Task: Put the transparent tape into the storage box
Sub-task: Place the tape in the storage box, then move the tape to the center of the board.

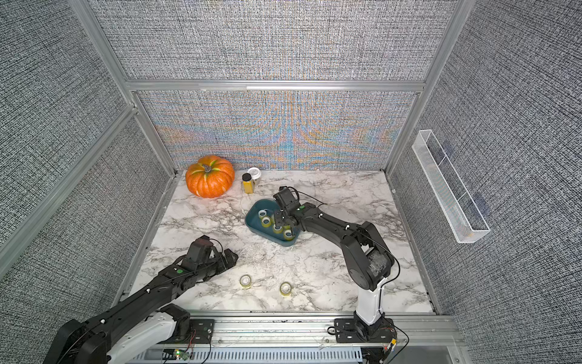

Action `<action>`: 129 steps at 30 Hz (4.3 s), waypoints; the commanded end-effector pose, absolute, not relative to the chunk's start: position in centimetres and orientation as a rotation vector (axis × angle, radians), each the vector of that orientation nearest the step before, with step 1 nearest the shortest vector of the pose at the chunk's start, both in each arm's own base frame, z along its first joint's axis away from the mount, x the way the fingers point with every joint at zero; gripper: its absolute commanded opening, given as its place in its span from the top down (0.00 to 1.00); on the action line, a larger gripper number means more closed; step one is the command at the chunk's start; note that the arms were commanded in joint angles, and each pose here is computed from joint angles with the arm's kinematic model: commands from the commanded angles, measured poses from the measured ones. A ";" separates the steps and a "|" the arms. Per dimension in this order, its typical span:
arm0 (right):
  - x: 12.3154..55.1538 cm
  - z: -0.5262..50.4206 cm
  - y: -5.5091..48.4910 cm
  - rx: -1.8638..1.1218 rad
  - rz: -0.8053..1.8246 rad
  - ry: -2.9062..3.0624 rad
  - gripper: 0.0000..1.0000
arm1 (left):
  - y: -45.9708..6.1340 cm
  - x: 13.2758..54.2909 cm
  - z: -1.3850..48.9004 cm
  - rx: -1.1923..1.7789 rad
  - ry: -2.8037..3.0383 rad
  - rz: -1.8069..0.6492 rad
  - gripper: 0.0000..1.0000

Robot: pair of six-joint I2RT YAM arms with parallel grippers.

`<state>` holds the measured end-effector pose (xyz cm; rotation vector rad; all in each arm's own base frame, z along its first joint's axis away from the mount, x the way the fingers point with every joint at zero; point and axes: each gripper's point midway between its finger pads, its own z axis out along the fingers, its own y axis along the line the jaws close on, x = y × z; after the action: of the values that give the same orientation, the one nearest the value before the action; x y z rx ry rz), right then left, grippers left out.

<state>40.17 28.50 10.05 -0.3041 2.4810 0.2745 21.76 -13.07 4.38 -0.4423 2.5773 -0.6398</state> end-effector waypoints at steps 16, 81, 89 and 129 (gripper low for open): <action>41.7 6.9 31.4 -0.409 0.357 2.522 0.53 | -12.6 22.6 5.3 -0.467 2.543 -0.591 0.00; 22.1 14.2 28.4 -0.058 0.570 2.352 0.39 | -18.1 24.4 12.5 -0.322 2.328 -0.684 0.00; 22.6 14.1 32.4 -0.195 0.599 2.349 0.39 | -16.0 25.8 10.7 -0.321 2.446 -0.557 0.00; 22.5 8.1 29.3 -0.303 0.518 2.455 0.41 | -13.0 23.2 1.7 -0.421 2.834 -0.368 0.17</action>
<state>22.31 29.51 7.82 -0.3097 2.4768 0.5171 24.83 -14.48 2.58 -0.4165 2.7553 -0.4826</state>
